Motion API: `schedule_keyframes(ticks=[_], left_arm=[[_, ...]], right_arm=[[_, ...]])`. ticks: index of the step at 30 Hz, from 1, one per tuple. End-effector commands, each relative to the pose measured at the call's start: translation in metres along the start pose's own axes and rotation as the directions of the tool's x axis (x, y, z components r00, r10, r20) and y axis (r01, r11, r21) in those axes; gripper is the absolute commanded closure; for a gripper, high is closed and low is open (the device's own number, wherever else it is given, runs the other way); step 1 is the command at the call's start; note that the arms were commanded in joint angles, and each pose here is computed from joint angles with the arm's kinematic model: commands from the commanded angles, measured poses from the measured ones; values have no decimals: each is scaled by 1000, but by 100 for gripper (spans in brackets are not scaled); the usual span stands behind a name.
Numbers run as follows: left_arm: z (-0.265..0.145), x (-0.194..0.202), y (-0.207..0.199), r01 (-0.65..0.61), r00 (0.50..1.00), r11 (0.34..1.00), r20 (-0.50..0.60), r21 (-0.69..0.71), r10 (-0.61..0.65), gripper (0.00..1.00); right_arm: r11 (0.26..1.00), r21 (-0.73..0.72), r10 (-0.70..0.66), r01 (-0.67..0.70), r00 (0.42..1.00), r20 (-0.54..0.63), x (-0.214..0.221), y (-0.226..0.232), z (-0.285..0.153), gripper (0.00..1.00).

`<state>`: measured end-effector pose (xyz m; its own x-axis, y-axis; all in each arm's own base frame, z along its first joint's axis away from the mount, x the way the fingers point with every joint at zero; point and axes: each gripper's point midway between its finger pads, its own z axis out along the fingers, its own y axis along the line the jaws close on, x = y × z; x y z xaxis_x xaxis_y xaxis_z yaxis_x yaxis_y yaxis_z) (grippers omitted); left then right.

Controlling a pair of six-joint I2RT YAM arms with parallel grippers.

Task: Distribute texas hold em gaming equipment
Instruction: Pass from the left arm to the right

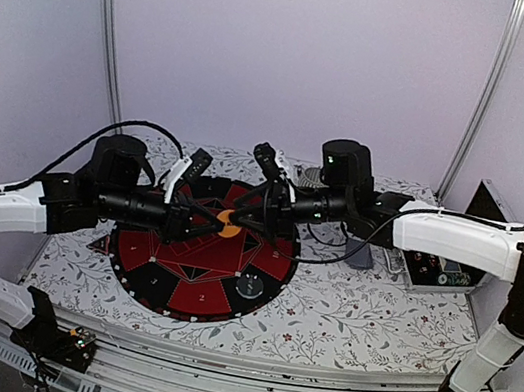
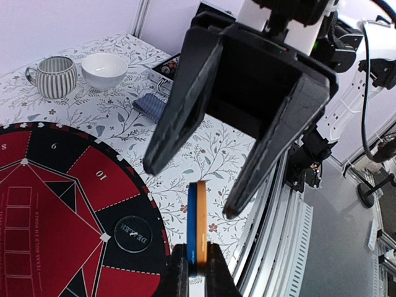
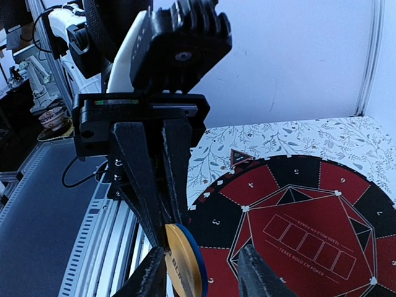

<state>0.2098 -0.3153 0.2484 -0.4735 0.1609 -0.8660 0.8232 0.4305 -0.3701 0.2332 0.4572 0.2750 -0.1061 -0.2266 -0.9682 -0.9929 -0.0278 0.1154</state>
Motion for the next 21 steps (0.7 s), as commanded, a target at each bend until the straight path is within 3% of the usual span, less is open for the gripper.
schedule_keyframes(ticks=[1,6,9,13,14,17,18,21], left_arm=[[-4,-8,-14,-56,998,998,45,38,54,100],[-4,-8,-16,-66,996,996,54,51,64,100],[-4,-10,-17,-69,996,996,60,57,66,100],[-3,-7,-19,-82,995,994,58,68,78,100],[-4,-6,-19,-89,995,993,59,73,85,95],[-6,-4,-22,-115,991,990,72,85,109,61],[-8,-4,-22,-125,990,989,81,83,118,55],[-15,-4,-17,-153,982,987,122,42,147,52]], right_arm=[[999,-25,28,-28,999,-30,4,4,8,63],[998,-57,30,-33,999,-45,8,8,10,79],[996,-79,31,-35,998,-57,11,12,9,95],[992,-120,17,-23,999,-46,6,21,5,98],[992,-126,11,-16,999,-41,4,23,5,98],[990,-141,1,-5,1000,-26,-4,27,1,98],[989,-150,-4,2,1000,-19,-7,29,-1,98],[985,-174,-18,18,1000,0,-16,36,-5,98]])
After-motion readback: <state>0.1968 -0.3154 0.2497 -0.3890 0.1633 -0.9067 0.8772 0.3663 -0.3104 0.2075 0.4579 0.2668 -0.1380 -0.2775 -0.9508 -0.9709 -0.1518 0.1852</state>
